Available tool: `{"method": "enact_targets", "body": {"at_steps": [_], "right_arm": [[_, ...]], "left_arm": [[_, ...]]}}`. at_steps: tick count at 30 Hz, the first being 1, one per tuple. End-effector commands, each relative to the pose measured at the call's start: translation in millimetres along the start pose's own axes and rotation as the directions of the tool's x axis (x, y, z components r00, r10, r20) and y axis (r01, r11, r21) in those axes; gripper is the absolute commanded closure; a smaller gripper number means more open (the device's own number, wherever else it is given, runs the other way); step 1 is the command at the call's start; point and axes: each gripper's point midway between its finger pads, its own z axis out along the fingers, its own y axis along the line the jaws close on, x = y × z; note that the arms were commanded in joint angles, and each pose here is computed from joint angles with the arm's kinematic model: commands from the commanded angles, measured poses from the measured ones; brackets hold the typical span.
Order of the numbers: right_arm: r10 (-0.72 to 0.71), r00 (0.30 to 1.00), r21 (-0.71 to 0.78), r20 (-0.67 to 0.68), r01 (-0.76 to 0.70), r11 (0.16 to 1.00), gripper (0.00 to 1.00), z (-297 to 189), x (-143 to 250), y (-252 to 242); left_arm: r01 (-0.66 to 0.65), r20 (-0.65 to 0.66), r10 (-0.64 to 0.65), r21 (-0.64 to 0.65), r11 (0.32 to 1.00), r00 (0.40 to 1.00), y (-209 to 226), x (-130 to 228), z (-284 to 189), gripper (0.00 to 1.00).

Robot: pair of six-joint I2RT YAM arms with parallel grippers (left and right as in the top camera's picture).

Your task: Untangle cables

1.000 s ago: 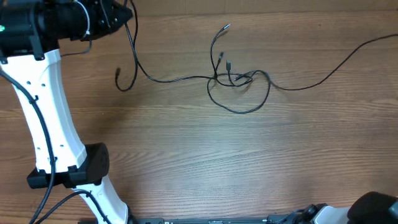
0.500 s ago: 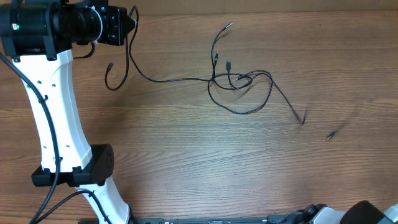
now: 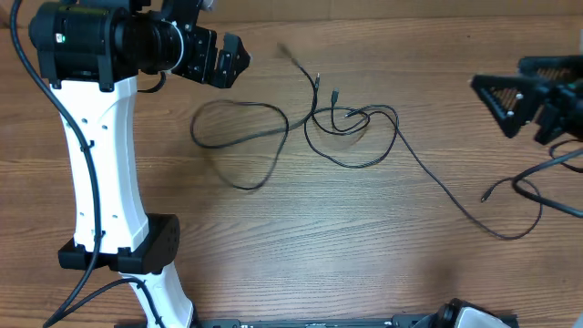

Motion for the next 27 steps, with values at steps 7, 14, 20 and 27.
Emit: {"method": "enact_targets", "body": {"at_steps": [7, 14, 20, 27], "right_arm": [[-0.041, 0.999, 0.061, -0.032, 0.043, 0.997, 0.00, 3.3, 2.5, -4.8], [-0.013, 0.999, 0.055, -0.031, 0.015, 0.998, 0.00, 3.4, 2.8, -3.6], [-0.013, 0.999, 0.046, -0.032, 0.015, 0.999, 0.00, 4.0, 2.9, -1.7], [-0.008, 0.999, 0.023, -0.033, 0.008, 1.000, 0.00, 4.6, 3.8, 2.8]], "left_arm": [[-0.007, -0.272, 0.017, 0.037, 0.999, 0.962, 6.6, 57.4, 87.5, 0.06], [-0.145, -0.314, 0.151, 0.045, 0.988, 0.937, -6.2, 83.1, 169.8, 0.05], [-0.269, -0.293, 0.266, 0.030, 0.963, 0.918, -3.6, 97.6, 214.9, 0.07], [-0.206, -0.252, 0.188, -0.047, 0.977, 0.949, 13.5, 115.5, 254.6, 0.00]]}}
